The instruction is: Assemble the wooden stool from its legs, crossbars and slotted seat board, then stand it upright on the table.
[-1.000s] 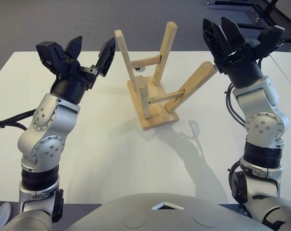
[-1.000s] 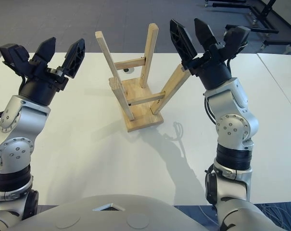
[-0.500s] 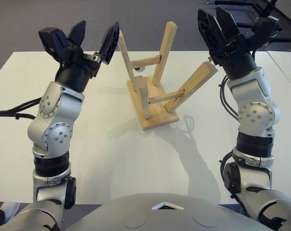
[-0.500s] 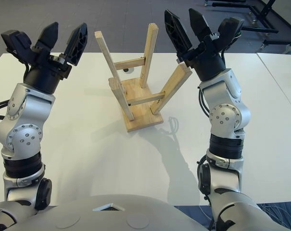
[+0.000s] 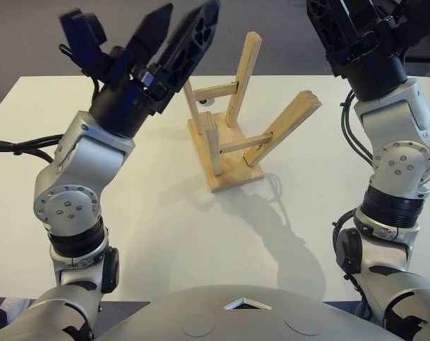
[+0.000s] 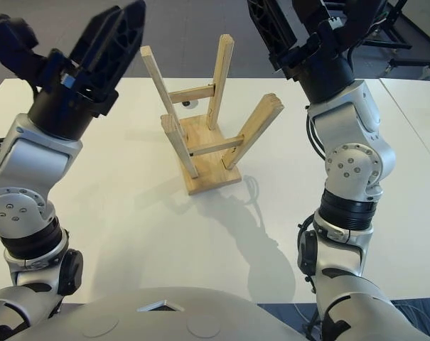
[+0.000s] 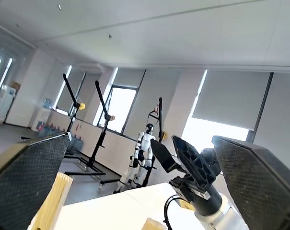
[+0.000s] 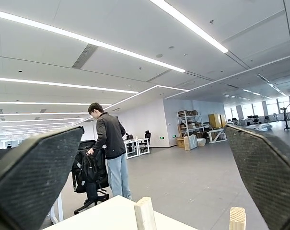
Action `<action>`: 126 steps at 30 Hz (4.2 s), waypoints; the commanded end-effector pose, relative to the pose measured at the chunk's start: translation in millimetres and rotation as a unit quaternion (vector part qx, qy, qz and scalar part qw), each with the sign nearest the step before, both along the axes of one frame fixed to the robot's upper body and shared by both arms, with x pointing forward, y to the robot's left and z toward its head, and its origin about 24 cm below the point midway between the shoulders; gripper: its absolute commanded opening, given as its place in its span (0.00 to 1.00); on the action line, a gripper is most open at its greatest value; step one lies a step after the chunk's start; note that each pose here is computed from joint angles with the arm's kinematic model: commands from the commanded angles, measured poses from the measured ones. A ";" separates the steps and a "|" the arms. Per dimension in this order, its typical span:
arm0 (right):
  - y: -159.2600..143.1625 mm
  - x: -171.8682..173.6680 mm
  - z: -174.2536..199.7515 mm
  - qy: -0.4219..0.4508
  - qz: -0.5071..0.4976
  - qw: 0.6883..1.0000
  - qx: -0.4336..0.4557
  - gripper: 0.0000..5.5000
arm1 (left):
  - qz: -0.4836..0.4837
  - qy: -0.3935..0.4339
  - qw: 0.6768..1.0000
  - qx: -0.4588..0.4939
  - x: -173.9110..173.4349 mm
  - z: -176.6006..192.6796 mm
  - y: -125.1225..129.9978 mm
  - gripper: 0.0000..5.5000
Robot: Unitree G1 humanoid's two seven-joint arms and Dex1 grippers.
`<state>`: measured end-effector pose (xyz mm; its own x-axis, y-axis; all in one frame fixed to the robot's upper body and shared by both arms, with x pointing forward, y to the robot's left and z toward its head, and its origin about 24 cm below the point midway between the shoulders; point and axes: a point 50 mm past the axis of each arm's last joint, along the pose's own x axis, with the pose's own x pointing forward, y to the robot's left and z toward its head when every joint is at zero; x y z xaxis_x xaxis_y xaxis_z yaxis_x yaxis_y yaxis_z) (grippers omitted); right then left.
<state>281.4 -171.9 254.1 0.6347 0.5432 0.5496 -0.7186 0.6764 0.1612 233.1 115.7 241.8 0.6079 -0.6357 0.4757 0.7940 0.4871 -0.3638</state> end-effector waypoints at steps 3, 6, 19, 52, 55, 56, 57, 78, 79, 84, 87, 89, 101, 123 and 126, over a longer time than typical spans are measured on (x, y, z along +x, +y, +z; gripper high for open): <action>8.8 7.7 -65.0 0.110 -0.008 0.984 -0.139 0.98 | -0.052 0.178 0.971 0.147 21.9 -80.7 -30.5 0.98; 9.3 3.5 -96.1 0.160 0.001 0.967 -0.198 0.98 | -0.057 0.233 0.942 0.233 11.1 -123.2 -27.3 0.98; 3.6 -2.5 -36.1 0.036 -0.011 0.998 -0.054 0.98 | -0.041 0.123 0.980 0.148 16.5 -76.9 6.0 0.98; -58.7 38.8 -63.4 0.060 -0.215 0.973 -0.062 0.98 | 0.011 0.088 0.974 0.210 31.1 -73.7 25.4 0.98; -55.0 46.2 -89.2 0.094 -0.229 0.956 -0.160 0.98 | 0.014 0.085 0.973 0.214 32.0 -74.2 25.3 0.98; -51.5 47.4 -97.8 0.101 -0.227 0.950 -0.188 0.98 | 0.014 0.084 0.973 0.215 32.2 -74.0 25.5 0.98; -47.3 48.5 -104.4 0.105 -0.222 0.947 -0.208 0.98 | 0.016 0.083 0.973 0.216 32.8 -73.7 26.0 0.98; -38.9 -14.1 -52.0 -0.019 0.034 0.974 -0.221 0.98 | 0.160 0.076 0.954 0.242 37.4 -64.2 88.9 0.98; -53.5 -8.6 -48.5 -0.011 0.009 0.983 -0.181 0.98 | 0.163 0.064 0.950 0.259 33.9 -61.0 93.9 0.98; -84.9 22.4 -66.0 0.056 -0.125 0.979 -0.154 0.98 | 0.130 -0.010 0.947 0.292 12.6 -35.0 113.8 0.98; -80.6 47.0 -86.3 0.096 -0.191 0.957 -0.195 0.98 | 0.099 -0.008 0.949 0.299 12.7 -42.2 103.1 0.98; -72.9 60.0 -99.4 0.109 -0.214 0.945 -0.224 0.98 | 0.081 -0.003 0.951 0.298 13.8 -48.3 93.4 0.98; -18.8 7.9 -97.8 0.042 0.127 0.978 -0.162 0.98 | 0.124 0.020 0.959 0.256 11.2 -60.6 106.1 0.98; -50.9 -44.6 -151.4 0.161 0.159 0.895 -0.384 0.98 | 0.040 0.076 0.834 0.545 -47.1 -125.7 157.1 0.98; -37.3 -50.2 -155.6 0.155 0.198 0.892 -0.375 0.98 | -0.006 0.086 0.793 0.603 -53.0 -139.8 152.5 0.98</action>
<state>233.3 -216.8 98.2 0.4055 0.8820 -0.2400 -0.9083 0.4184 0.0031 183.0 273.0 106.4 0.6389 -0.5661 -0.5209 0.7496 0.6102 0.2563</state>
